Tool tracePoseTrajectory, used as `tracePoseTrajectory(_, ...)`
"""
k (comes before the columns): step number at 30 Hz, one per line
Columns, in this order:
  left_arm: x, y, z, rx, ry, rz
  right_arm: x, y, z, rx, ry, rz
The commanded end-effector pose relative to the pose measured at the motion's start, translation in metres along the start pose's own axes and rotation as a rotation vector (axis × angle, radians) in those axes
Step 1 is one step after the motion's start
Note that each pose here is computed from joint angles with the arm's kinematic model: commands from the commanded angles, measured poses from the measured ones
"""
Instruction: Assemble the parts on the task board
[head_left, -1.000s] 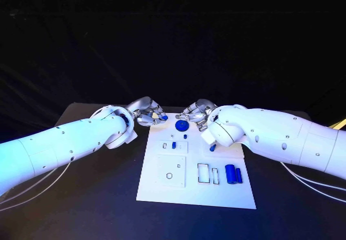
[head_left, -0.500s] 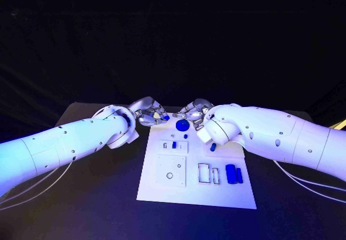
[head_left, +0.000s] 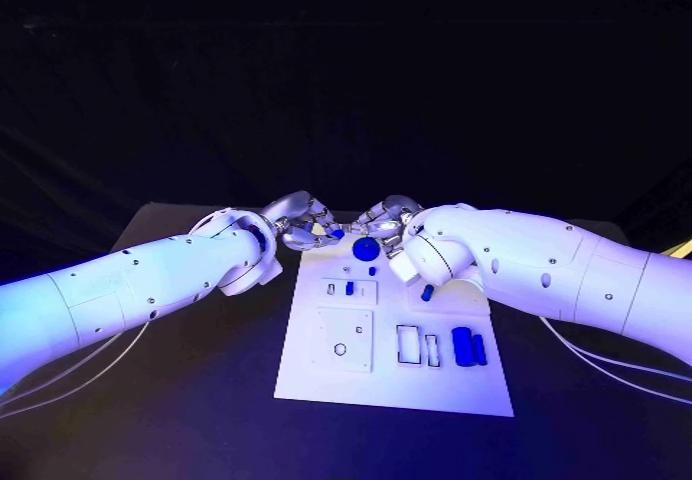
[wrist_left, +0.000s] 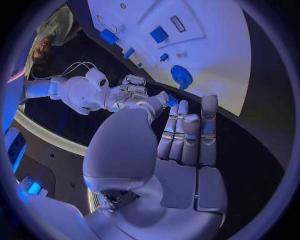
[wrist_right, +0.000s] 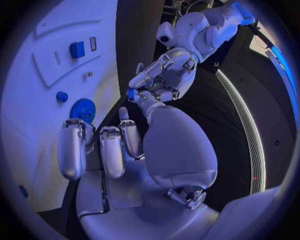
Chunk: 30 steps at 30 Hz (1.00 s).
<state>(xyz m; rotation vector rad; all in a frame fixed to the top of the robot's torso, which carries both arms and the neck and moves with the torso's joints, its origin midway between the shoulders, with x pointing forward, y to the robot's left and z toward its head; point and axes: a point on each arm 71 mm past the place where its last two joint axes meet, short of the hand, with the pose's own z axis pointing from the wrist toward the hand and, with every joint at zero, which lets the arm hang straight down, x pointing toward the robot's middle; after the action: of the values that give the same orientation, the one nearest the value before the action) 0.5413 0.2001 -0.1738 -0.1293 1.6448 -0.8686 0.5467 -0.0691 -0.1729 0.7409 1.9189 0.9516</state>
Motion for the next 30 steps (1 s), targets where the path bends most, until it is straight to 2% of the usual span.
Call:
tracePoseTrajectory(1,0.0018,-0.0035,0.0012,0.009,0.002,-0.002,0.0029,0.0018,0.001,-0.004,0.011,0.002)
tracePoseTrajectory(13,0.0039,-0.0066,0.0029,0.015,0.005,-0.004,0.0076,0.0021,0.0039,0.015,0.039,-0.005)
tracePoseTrajectory(30,0.004,-0.0061,0.003,0.012,0.009,-0.003,0.0078,0.0014,0.0034,0.013,0.034,-0.012)
